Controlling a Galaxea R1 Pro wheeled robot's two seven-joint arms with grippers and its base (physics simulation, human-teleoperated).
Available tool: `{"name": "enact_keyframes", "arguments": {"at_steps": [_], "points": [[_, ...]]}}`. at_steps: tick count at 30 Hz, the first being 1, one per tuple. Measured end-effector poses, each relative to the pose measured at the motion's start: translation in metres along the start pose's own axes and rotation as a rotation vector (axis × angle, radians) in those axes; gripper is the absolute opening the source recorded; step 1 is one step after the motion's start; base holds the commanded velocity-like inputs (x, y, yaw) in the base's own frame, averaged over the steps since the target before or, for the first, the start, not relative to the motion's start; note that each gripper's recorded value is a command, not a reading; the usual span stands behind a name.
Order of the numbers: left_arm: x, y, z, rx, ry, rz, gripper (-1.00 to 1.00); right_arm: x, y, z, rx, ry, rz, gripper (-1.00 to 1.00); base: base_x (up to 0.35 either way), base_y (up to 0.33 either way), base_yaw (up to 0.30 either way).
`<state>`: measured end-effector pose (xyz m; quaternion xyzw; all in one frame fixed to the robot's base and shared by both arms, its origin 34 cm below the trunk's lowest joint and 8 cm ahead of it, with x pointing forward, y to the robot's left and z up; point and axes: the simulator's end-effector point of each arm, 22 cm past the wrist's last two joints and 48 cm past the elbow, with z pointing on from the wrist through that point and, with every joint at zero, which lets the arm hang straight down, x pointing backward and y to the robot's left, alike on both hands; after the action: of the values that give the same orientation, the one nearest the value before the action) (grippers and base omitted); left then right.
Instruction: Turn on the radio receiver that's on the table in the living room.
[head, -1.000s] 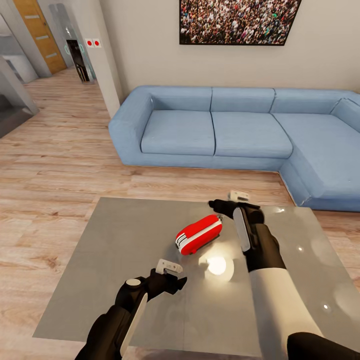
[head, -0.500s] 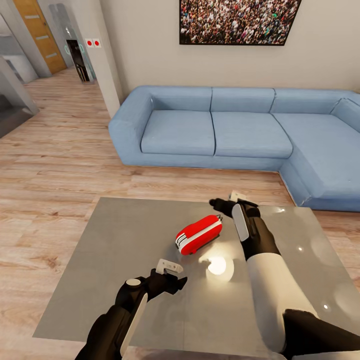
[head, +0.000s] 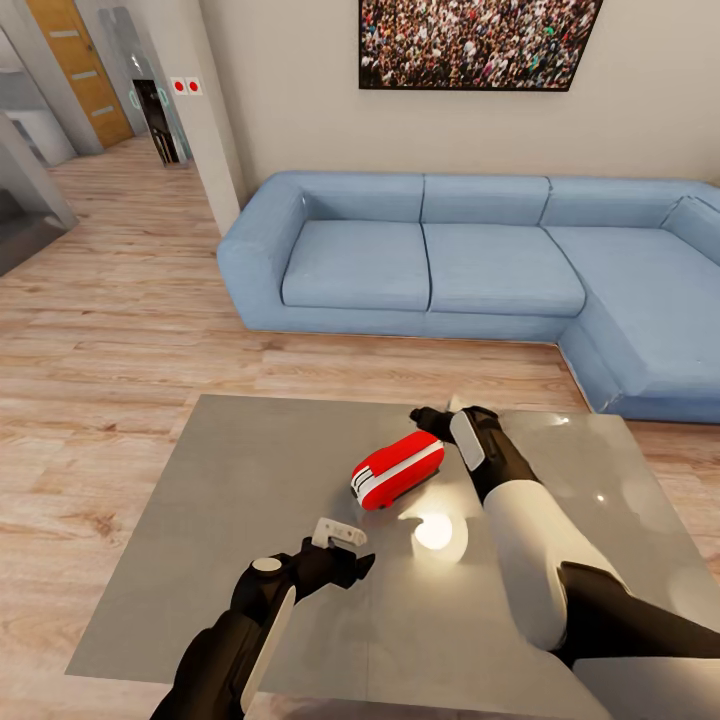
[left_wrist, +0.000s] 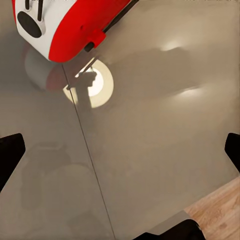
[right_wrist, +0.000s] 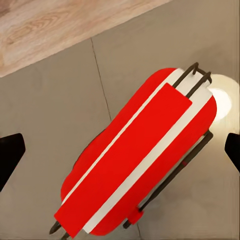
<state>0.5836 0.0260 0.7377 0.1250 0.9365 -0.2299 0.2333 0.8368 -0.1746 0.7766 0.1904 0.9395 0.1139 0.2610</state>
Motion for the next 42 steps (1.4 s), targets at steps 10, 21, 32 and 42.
{"name": "enact_keyframes", "arguments": {"at_steps": [10,21,32,42], "points": [[0.000,-0.001,0.000,0.002,0.000,-0.002,1.00,0.008,-0.014,0.005,0.066,0.008,0.004,1.00,0.000,0.000,0.000],[0.000,-0.003,0.001,0.005,-0.001,-0.004,1.00,0.019,-0.009,0.015,0.088,0.038,0.024,1.00,0.000,0.000,0.000],[-0.001,-0.004,0.001,0.007,-0.001,-0.006,1.00,0.018,-0.011,0.016,0.111,0.033,0.026,1.00,0.000,0.000,0.000],[0.000,-0.004,0.001,0.008,-0.002,-0.007,1.00,0.009,-0.008,0.015,0.146,0.034,0.000,1.00,0.000,0.000,0.000]]}}
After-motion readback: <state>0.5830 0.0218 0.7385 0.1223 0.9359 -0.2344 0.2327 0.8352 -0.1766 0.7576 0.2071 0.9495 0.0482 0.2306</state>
